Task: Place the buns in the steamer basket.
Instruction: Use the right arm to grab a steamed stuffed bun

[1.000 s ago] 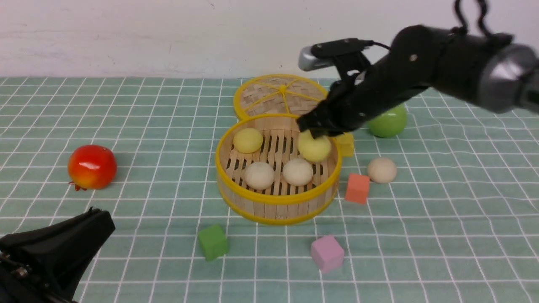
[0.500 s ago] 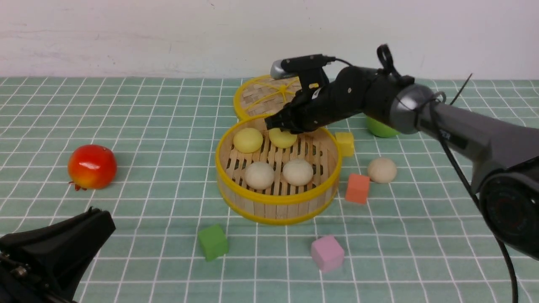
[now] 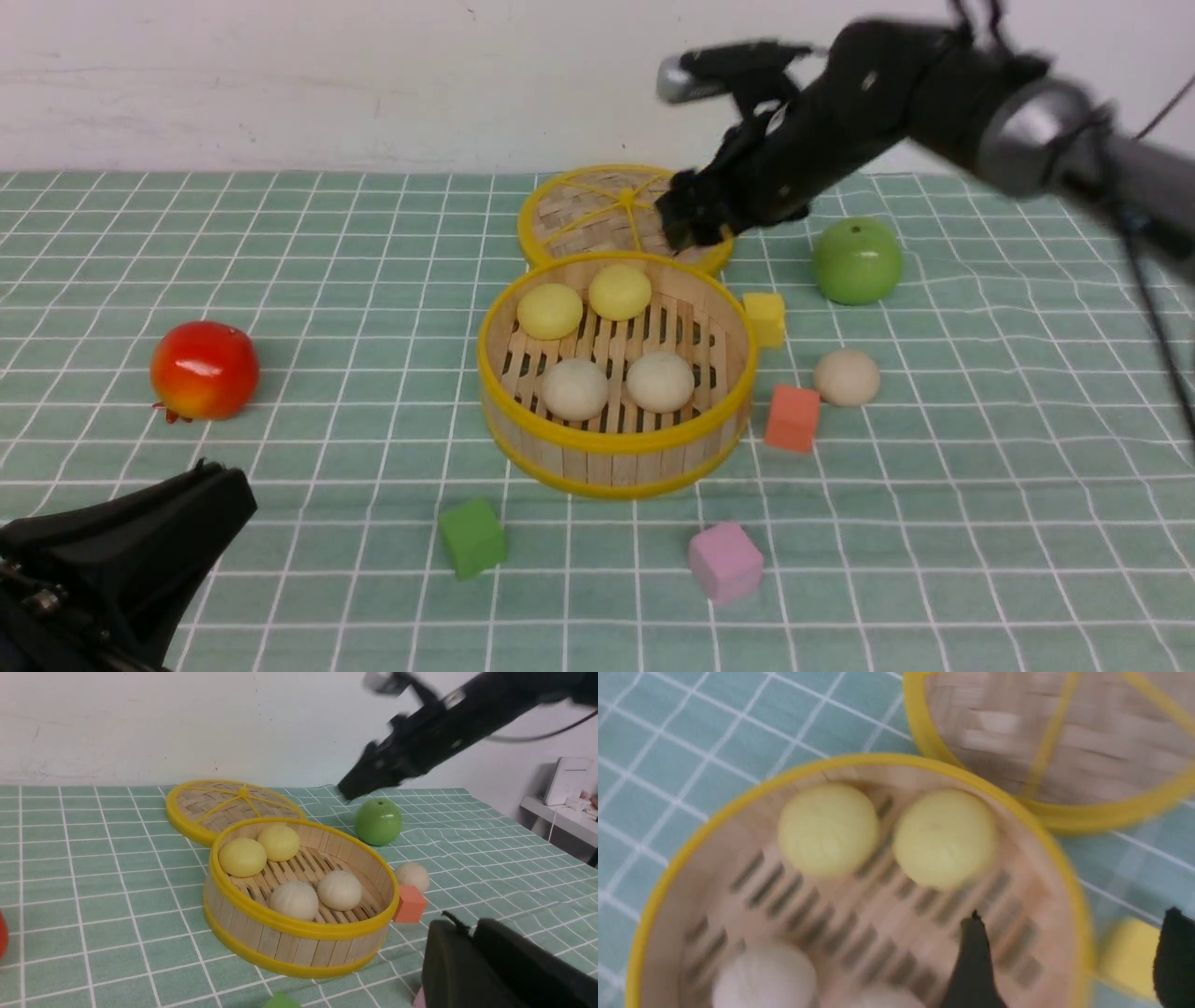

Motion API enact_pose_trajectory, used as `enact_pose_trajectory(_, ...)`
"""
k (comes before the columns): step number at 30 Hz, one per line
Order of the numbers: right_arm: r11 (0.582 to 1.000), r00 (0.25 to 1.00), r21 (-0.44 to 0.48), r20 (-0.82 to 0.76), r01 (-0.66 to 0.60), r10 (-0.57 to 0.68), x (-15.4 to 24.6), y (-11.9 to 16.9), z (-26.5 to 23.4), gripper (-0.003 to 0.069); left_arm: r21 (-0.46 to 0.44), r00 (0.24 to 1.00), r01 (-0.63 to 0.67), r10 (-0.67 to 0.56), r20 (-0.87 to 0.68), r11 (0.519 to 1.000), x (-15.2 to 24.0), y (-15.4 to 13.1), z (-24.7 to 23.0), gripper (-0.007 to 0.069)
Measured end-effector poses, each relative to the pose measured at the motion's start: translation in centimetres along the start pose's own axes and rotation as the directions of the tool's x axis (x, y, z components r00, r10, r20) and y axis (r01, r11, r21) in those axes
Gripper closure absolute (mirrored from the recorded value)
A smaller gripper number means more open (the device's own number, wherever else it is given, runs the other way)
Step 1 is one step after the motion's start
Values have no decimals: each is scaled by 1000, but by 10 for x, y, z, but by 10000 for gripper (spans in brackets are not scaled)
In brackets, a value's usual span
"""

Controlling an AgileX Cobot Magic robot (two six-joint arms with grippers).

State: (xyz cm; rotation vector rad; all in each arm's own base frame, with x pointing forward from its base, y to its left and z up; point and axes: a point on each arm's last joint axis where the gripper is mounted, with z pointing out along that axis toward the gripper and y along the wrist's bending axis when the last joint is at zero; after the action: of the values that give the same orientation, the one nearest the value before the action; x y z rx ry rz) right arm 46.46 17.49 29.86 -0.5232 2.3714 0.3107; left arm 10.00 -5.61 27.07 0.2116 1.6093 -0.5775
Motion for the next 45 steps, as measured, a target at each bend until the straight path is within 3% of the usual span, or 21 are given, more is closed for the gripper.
enact_pose_trajectory(3,997,996,73,-90,14,-7,3,-19,-27,211,0,1000,0,0,0,1000,0,0,0,560)
enact_pose_trajectory(4,993,984,114,-171,-22,41,12,-36,-32,235,0,1000,0,0,0,1000,0,0,0,557)
enact_pose_trajectory(10,971,917,136,-324,-197,231,47,-89,4,302,0,1000,0,0,0,1000,0,0,0,551)
enact_pose_trajectory(15,960,906,98,-318,-261,279,56,-95,31,304,0,1000,0,0,0,1000,0,0,0,547)
enact_pose_trajectory(34,957,895,104,-340,-271,290,73,-101,68,318,0,1000,0,0,0,1000,0,0,0,533)
enact_pose_trajectory(37,961,898,100,-341,-259,278,73,-101,68,367,0,1000,0,0,0,1000,0,0,0,533)
enact_pose_trajectory(39,965,903,94,-342,-244,262,73,-101,68,464,0,1000,0,0,0,1000,0,0,0,533)
enact_pose_trajectory(40,966,903,93,-342,-241,259,73,-101,68,464,0,1000,0,0,0,1000,0,0,0,533)
enact_pose_trajectory(42,970,907,87,-344,-227,243,73,-101,68,608,0,1000,0,0,0,1000,0,0,0,531)
enact_pose_trajectory(45,972,907,76,-349,-222,234,71,-98,63,644,0,1000,0,0,0,1000,0,0,0,531)
